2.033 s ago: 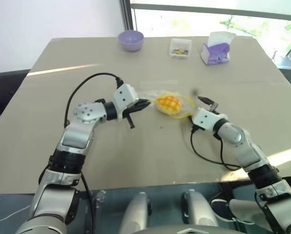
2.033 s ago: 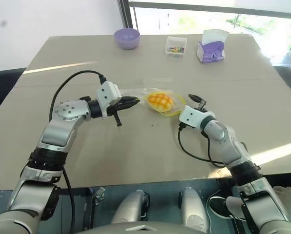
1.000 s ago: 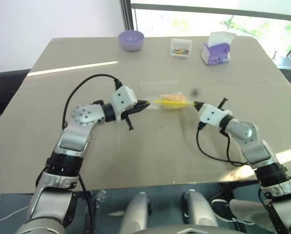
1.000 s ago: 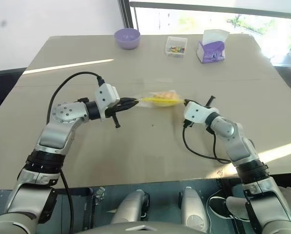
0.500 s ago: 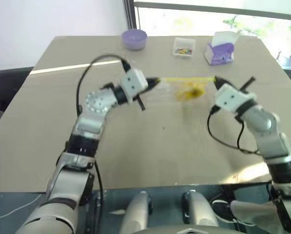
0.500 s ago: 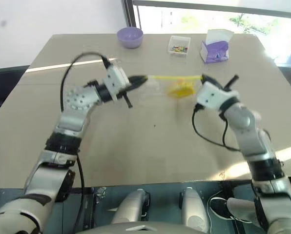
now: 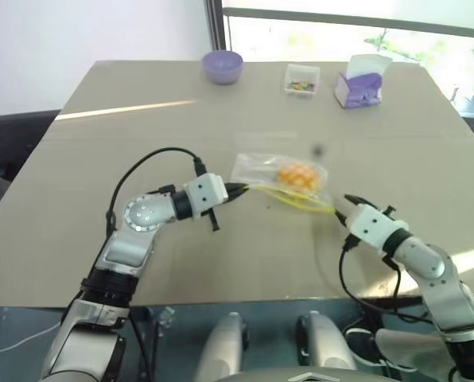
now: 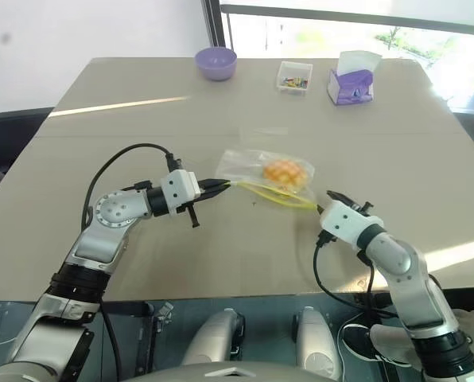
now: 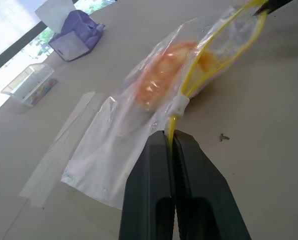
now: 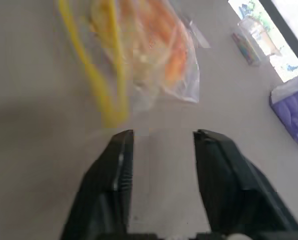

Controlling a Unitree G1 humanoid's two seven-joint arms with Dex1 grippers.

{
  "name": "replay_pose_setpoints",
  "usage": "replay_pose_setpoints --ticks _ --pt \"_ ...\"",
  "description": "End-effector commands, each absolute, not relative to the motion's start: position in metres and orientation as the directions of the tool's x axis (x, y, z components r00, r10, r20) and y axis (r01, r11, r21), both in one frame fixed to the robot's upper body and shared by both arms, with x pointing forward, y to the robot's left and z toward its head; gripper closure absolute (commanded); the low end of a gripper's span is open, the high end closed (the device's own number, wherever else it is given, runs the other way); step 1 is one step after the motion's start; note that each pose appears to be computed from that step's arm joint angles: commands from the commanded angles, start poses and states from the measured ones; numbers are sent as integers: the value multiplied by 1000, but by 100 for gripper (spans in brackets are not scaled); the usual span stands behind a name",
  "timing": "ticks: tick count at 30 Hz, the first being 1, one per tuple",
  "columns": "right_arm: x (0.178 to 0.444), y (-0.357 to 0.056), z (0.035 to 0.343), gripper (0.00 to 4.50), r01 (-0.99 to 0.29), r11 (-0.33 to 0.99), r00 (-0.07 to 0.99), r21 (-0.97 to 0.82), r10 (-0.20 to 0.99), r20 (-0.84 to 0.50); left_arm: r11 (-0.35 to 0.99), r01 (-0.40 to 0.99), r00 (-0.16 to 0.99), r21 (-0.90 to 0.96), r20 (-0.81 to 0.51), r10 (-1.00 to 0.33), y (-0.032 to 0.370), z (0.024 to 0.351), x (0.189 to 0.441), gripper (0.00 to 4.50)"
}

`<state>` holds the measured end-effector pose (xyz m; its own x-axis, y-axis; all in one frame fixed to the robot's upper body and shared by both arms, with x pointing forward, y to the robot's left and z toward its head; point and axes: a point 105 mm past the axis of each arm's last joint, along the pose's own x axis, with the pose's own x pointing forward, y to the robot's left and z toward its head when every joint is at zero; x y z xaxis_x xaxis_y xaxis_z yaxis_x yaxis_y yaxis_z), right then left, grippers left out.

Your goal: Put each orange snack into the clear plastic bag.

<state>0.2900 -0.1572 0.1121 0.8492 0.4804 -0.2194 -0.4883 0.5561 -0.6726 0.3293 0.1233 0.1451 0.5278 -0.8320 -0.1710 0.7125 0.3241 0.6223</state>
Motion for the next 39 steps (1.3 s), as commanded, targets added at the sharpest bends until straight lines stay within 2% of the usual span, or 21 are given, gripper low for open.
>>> replay_pose_setpoints --ticks 1,3,6,12,17,24,36,37,38,39 --pt "278 -138 158 222 -515 551 794 -657 595 -123 328 687 520 649 -122 -845 120 163 328 450" --pt "277 -114 175 222 -548 528 740 -649 667 -83 325 691 512 646 -119 -851 116 165 329 450" --pt "284 -77 184 222 -577 458 671 -676 738 -73 316 705 494 635 -120 -861 111 166 329 450" --pt "306 -40 188 222 -562 394 631 -727 773 -69 302 741 463 599 -131 -877 107 171 328 450" --pt "314 -31 189 222 -554 344 609 -758 788 -88 290 758 453 585 -151 -879 109 173 328 450" --pt "310 -19 188 222 -562 280 562 -778 820 -110 299 766 460 569 -161 -873 111 173 329 450" --pt "311 -14 186 222 -582 275 544 -765 831 -115 329 777 478 536 -163 -863 111 175 336 450" --pt "313 -14 186 273 -578 280 549 -766 828 -112 331 779 477 533 -162 -864 111 176 336 450" --pt "315 -14 187 297 -574 285 554 -767 825 -109 331 780 477 532 -162 -864 111 175 336 450" --pt "316 -14 187 297 -572 288 557 -768 824 -106 331 780 477 531 -162 -864 111 175 336 450"
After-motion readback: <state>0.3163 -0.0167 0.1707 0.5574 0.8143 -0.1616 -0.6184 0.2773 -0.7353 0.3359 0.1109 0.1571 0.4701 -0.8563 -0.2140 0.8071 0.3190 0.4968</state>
